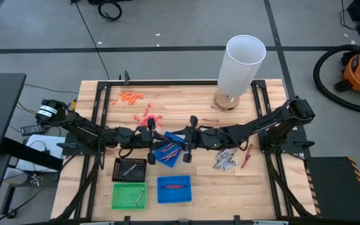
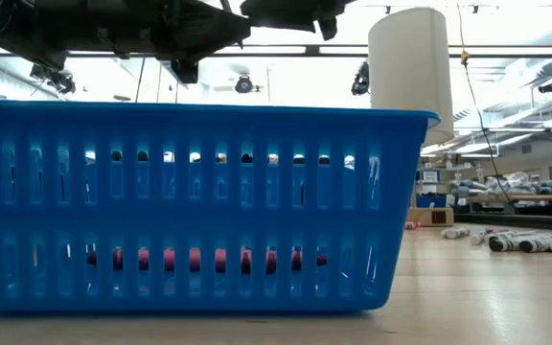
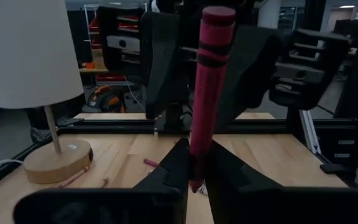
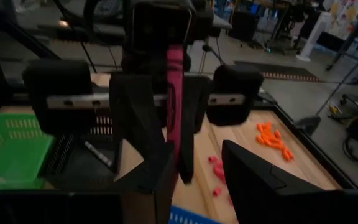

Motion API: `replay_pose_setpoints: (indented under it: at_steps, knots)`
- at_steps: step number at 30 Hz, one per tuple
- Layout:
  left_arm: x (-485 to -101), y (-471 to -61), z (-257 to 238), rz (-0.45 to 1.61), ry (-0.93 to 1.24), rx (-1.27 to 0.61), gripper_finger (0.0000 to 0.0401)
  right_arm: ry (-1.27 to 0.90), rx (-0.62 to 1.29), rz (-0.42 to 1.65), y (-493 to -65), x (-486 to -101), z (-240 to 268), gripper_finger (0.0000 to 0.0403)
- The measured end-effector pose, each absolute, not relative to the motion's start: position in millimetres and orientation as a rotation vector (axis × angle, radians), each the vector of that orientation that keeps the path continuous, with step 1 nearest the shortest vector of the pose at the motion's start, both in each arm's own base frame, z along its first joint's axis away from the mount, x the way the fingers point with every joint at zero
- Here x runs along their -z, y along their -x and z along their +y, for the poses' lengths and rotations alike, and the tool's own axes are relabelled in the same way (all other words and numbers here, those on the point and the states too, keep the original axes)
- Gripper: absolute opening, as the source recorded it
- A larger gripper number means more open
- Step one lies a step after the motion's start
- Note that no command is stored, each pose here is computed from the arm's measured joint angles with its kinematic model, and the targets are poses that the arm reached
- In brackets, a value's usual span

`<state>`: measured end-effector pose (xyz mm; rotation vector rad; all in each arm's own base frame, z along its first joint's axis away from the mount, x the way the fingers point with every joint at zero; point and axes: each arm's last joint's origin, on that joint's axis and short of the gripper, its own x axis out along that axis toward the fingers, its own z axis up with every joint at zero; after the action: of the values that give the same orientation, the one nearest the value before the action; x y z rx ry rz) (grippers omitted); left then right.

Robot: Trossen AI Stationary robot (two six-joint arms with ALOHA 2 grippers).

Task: Sort crayons
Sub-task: Put the violet crayon into the bottom blue bin

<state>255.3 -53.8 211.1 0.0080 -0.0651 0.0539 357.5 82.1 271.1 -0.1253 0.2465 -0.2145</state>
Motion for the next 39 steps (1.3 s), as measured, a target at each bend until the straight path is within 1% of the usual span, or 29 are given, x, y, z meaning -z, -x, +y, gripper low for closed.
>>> replay_pose_setpoints:
  at_steps: [5, 9, 16, 21, 28, 34, 39]
  knots:
    - [-206, -256, -56, -0.015, 0.058, 0.014, 0.0044, 0.135, 0.259, 0.312, -345, -275, 86, 0.0139]
    - [-200, -255, -60, 0.053, 0.141, 0.083, 0.0046, 0.150, 0.336, 0.377, -333, -276, 85, 0.0139]
    - [-194, -247, -86, 0.127, 0.185, 0.177, 0.0047, 0.094, 0.452, 0.497, -312, -276, 79, 0.0139]
    - [-193, -246, -103, 0.230, 0.174, 0.156, 0.0047, 0.048, 0.498, 0.526, -306, -273, 77, 0.0139]
    - [-197, -268, -137, 0.377, 0.142, 0.186, 0.0048, 0.006, 0.496, 0.515, -305, -272, 84, 0.0139]
    - [-184, -290, -168, 0.517, 0.115, 0.202, 0.0048, 0.001, 0.478, 0.505, -302, -272, 93, 0.0139]
    - [-170, -306, -181, 0.634, 0.105, 0.190, 0.0048, 0.004, 0.462, 0.491, -300, -273, 101, 0.0139]
